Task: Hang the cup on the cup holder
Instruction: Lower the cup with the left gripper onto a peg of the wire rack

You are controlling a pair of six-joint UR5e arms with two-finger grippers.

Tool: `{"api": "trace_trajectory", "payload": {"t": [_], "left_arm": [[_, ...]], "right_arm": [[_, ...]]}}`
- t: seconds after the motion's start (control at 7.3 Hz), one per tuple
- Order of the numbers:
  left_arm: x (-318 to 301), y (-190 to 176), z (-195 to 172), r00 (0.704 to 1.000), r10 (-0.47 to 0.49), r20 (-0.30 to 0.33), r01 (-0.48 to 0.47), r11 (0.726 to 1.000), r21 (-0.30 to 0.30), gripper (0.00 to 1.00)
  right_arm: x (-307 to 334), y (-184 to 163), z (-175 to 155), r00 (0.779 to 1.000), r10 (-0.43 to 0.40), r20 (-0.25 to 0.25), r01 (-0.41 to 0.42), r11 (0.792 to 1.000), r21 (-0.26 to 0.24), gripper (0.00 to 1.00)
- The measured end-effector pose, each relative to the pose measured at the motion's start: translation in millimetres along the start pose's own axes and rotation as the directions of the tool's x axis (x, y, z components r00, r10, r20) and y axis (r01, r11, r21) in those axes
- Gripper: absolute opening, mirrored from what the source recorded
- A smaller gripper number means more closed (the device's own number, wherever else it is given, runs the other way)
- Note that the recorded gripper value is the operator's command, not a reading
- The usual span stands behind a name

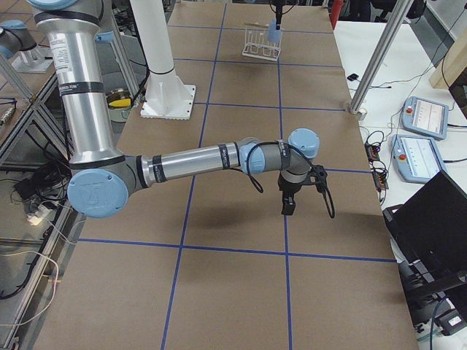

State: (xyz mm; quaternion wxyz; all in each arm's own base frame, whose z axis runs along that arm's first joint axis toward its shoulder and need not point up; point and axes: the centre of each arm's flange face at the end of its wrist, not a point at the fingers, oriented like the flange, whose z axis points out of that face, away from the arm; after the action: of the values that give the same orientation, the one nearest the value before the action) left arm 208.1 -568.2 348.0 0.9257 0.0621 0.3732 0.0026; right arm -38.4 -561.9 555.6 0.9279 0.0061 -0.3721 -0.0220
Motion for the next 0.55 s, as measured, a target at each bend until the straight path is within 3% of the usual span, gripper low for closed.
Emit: {"api": "trace_trajectory", "payload": {"t": [0.27, 0.55], "left_arm": [[-5.9, -1.7, -2.2, 0.998, 0.001, 0.056, -0.003, 0.999, 0.046, 0.98], [-4.1, 1.3, -10.9, 0.998, 0.028, 0.057, -0.031, 0.997, 0.065, 0.98]], "right_arm": [[-0.4, 0.1, 0.0, 1.000, 0.000, 0.005, 0.000, 1.000, -0.001, 1.00], [0.4, 0.1, 1.0, 1.000, -0.002, 0.006, 0.002, 1.000, -0.003, 1.00]]}}
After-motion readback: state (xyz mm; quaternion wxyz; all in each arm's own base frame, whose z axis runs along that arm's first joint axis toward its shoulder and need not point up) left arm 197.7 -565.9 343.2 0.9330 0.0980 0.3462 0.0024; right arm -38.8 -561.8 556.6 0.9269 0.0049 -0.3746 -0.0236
